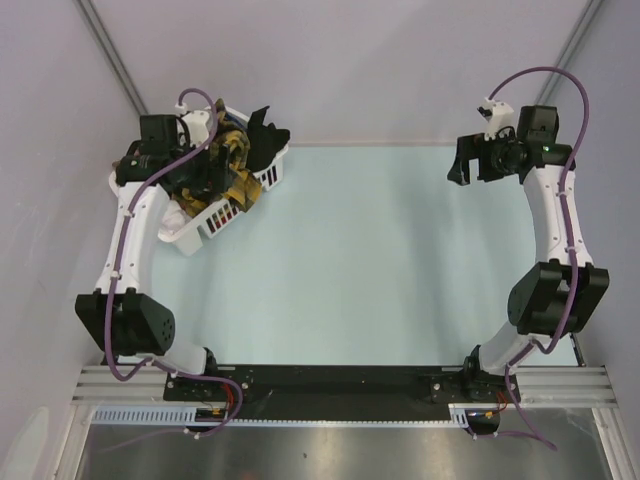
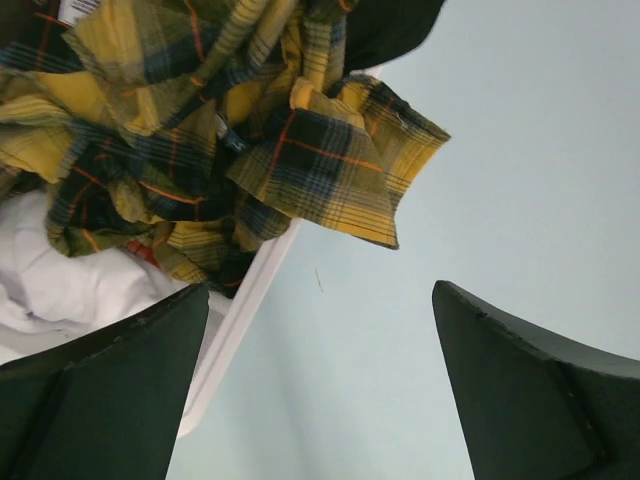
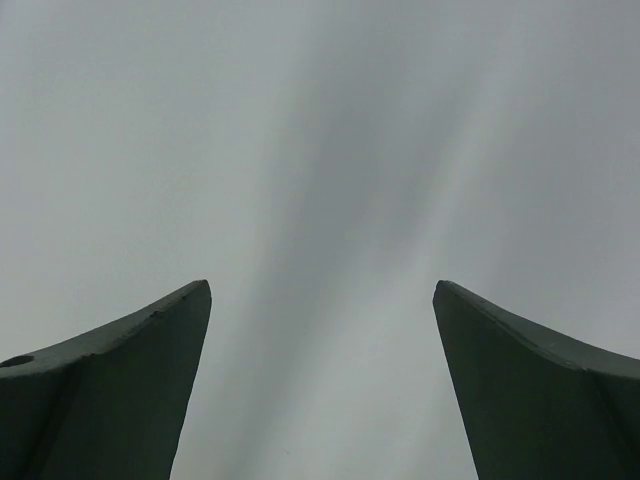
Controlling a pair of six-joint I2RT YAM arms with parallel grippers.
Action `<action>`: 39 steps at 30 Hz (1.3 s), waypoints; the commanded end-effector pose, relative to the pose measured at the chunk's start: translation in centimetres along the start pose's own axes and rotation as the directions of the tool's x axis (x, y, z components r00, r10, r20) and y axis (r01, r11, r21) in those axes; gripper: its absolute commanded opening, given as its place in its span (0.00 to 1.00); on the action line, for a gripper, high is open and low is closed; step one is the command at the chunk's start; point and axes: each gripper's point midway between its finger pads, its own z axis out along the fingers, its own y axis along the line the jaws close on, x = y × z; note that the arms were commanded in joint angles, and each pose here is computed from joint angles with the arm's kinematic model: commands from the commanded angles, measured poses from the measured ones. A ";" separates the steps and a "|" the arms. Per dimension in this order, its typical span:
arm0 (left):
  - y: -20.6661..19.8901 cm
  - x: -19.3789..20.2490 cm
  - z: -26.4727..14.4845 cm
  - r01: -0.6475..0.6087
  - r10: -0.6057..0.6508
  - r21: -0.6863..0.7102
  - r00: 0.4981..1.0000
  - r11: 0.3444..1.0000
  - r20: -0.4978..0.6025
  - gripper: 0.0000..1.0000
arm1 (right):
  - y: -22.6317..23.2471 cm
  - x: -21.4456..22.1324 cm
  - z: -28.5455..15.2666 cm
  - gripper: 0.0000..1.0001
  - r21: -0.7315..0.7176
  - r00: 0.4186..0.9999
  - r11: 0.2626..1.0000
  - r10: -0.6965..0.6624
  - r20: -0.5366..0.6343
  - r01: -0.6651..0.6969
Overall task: Fold and stack the long sleeve shirts
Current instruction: Grab the shirt from the pile
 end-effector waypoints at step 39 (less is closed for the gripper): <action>7.3 -16.4 3.1 -0.048 0.073 -0.078 0.935 0.996 0.348 0.00 | 1.1 -5.8 -5.0 1.00 0.207 0.935 0.968 -0.200 0.293 0.143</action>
